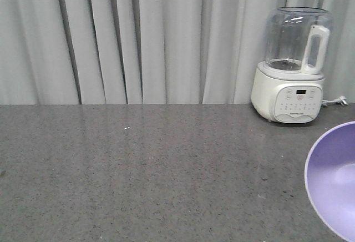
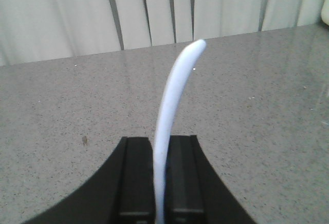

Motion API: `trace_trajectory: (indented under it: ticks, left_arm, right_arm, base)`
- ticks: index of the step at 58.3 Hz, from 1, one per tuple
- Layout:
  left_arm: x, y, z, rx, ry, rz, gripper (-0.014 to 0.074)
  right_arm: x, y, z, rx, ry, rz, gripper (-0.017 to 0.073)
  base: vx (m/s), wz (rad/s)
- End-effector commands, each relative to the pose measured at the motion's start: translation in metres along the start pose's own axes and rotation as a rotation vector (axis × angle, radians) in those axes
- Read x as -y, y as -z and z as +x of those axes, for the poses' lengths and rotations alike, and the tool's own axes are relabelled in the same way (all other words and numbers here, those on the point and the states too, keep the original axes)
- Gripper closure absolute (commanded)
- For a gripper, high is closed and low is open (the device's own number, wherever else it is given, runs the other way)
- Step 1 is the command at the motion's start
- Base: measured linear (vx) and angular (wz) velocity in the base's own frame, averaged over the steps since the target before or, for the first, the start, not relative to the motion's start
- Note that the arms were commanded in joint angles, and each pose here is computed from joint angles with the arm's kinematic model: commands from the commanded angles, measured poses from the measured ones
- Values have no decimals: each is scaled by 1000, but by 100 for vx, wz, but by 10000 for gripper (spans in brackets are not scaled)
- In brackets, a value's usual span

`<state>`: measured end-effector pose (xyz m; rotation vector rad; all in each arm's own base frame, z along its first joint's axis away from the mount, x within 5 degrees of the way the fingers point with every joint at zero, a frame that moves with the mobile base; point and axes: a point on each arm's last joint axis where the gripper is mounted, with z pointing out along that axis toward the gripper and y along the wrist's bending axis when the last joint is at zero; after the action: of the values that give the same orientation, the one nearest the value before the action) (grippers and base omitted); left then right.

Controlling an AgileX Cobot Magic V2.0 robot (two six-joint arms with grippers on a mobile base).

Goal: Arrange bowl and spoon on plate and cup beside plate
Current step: 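Drive the base to the counter with the pale blue plate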

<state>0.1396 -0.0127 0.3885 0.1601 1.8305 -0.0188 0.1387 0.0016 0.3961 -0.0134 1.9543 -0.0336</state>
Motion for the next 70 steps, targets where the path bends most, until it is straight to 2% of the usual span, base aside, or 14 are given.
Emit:
trace_trajectory:
  ticks: [1, 39, 70]
  left_arm:
    - [-1, 6, -16, 119, 12, -4, 599]
    - [-1, 7, -17, 122, 12, -4, 599]
    - [-1, 7, -17, 122, 11, -5, 599]
  right_arm:
    - [1, 8, -16, 128, 5, 0, 568]
    - [1, 8, -16, 126, 5, 1, 568]
    - [1, 7, -16, 125, 5, 1, 568]
  base:
    - [-23, -23]
    - [-15, -52]
    - [4, -69]
